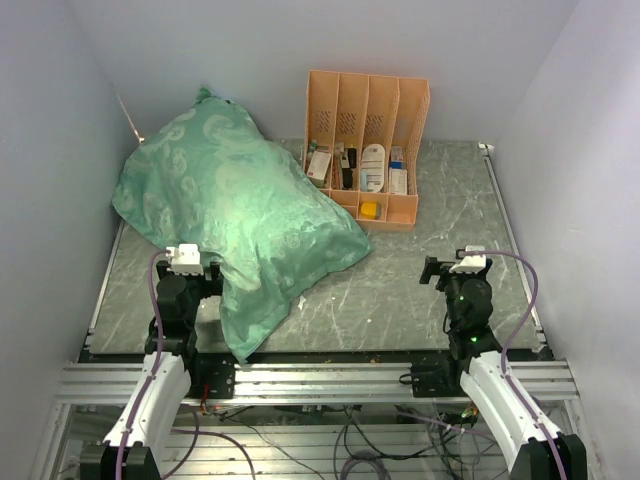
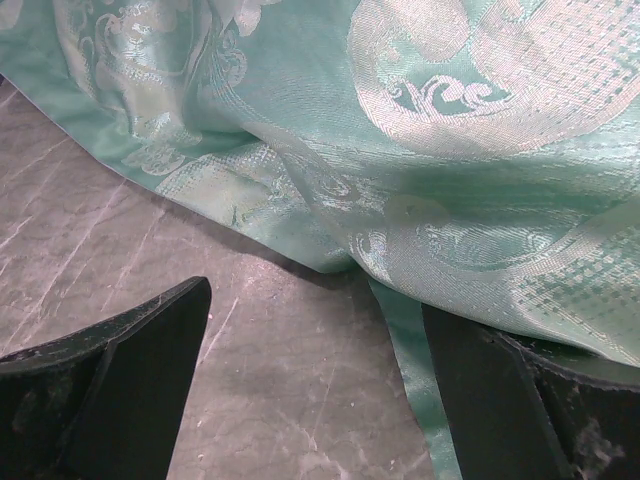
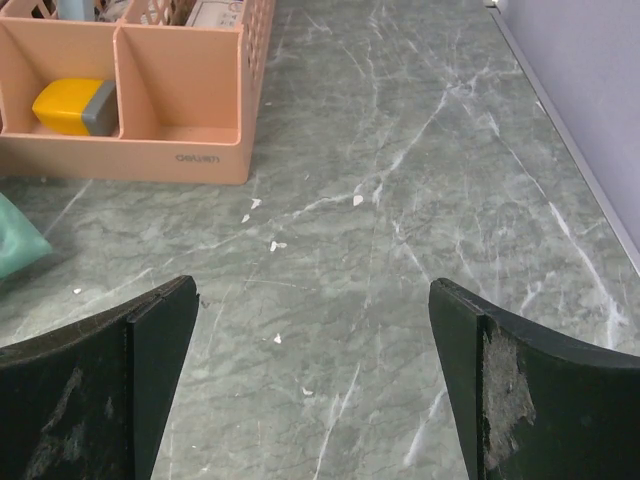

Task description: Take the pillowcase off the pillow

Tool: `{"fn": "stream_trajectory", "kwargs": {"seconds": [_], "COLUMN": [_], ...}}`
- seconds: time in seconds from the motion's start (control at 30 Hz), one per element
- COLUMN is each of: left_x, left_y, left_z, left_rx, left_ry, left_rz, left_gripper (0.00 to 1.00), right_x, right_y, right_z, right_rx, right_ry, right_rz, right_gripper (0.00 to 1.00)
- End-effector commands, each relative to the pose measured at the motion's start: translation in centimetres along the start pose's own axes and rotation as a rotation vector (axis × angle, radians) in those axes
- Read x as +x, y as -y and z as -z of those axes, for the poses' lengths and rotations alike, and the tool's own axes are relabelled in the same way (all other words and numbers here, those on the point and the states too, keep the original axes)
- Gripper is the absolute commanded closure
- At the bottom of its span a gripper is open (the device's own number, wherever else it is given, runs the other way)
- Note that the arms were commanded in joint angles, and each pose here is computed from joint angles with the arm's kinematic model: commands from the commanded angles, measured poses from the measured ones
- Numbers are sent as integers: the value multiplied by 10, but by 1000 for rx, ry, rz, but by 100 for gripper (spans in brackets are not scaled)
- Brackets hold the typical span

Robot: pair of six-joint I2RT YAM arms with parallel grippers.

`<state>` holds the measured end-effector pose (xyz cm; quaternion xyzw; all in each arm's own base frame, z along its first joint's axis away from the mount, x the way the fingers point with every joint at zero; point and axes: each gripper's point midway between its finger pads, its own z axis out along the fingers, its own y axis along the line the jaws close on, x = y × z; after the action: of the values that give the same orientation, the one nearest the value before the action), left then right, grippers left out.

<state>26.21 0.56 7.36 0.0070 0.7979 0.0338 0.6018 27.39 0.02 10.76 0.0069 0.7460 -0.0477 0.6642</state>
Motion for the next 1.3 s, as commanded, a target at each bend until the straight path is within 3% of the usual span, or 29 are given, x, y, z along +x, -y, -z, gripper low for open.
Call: {"fn": "stream_trajectory", "kwargs": {"seconds": [0.0, 0.4, 0.47, 0.57, 0.73, 0.9, 1.1, 1.27], "left_x": [-36, -37, -50, -71, -114, -124, -130, -129], "left_y": [0, 1, 0, 0, -2, 2, -3, -26], "left_z": [-2, -2, 0, 1, -1, 5, 7, 3], "left_rx": [-1, 1, -3, 10, 39, 138, 170, 136], "left_ry": [104, 104, 121, 80, -5, -218, -360, -407], "left_rz": [19, 19, 26, 12, -132, -266, -299, -263], "left_gripper": [2, 2, 2, 2, 1, 0, 1, 1], "right_x": [29, 28, 12, -20, -82, -92, -156, -146], "right_y": [4, 10, 21, 14, 46, 70, -44, -106], "right_z": [6, 5, 6, 4, 9, 27, 15, 11], "right_rx": [14, 55, 124, 79, 322, 553, -221, -432], "right_ry": [-41, -45, -31, -32, 55, 90, 195, 33], "right_rz": [4, -7, -36, -27, -380, -756, -676, -664], "right_gripper": [0, 0, 0, 0, 0, 0, 0, 0]}}
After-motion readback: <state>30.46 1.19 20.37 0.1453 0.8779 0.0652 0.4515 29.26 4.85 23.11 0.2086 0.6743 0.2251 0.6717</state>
